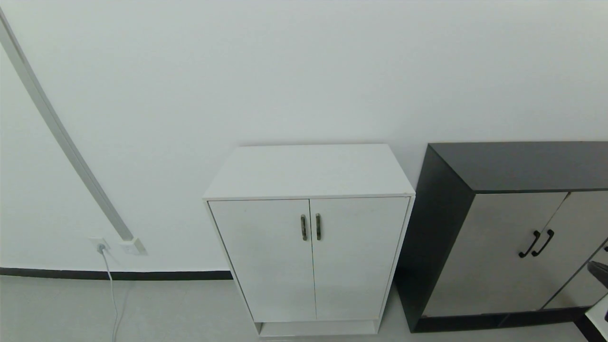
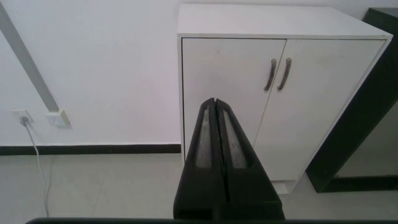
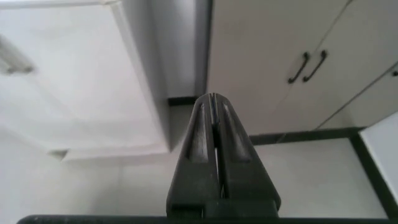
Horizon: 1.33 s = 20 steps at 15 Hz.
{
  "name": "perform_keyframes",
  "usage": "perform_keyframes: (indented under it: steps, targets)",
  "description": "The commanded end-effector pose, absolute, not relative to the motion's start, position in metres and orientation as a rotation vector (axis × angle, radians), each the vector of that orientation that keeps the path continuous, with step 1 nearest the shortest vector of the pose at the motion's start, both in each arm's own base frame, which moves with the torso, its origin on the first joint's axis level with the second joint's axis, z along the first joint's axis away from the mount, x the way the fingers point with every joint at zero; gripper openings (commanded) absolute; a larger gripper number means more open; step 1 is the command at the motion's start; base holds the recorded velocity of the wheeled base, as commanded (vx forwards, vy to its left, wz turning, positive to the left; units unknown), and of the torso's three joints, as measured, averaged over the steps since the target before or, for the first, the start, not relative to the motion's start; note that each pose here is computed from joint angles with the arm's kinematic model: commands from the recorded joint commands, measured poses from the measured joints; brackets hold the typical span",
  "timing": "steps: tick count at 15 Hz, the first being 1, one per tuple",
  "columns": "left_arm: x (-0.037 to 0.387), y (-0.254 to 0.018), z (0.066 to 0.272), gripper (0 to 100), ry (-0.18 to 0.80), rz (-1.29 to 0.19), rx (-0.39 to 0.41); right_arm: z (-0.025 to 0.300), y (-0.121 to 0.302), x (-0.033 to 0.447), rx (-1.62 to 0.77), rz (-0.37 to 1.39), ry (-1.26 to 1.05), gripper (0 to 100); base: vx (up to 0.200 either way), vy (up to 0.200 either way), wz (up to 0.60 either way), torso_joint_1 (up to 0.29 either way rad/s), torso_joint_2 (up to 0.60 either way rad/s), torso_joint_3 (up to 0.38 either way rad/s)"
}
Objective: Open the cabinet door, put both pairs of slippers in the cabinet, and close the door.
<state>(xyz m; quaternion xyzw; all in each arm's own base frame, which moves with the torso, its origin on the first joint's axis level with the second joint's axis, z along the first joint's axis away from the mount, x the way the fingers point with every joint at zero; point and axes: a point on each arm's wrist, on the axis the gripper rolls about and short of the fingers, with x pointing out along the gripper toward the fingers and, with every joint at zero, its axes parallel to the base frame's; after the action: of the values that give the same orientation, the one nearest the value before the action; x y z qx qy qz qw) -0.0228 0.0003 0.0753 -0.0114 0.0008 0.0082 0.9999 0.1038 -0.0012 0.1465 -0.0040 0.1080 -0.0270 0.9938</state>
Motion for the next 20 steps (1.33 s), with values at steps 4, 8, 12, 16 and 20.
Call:
perform_keyframes:
  steps: [4,8,12,16,20]
  targets:
    - [-0.023,0.0,0.075,0,0.001,0.017,-0.023,0.139,0.0,0.045,-0.001,0.022,0.196,0,0.0,0.0,0.0,0.0,0.0,0.0]
    - [-0.023,0.0,0.075,0,0.001,0.017,-0.023,0.11,0.002,0.022,0.003,0.103,0.277,0,0.0,0.0,0.0,0.0,0.0,0.0]
    - [-0.023,0.0,0.075,0,0.001,0.017,-0.023,0.089,0.003,0.012,0.001,0.17,0.293,0,0.0,0.0,0.0,0.0,0.0,0.0]
    - [-0.023,0.0,0.075,0,0.003,0.017,-0.023,0.083,0.003,0.004,-0.002,0.209,0.304,0,0.0,0.0,0.0,0.0,0.0,0.0]
    - [-0.023,0.0,0.075,0,0.001,0.017,-0.023,0.083,0.003,0.003,0.0,0.212,0.295,0,0.0,0.0,0.0,0.0,0.0,0.0]
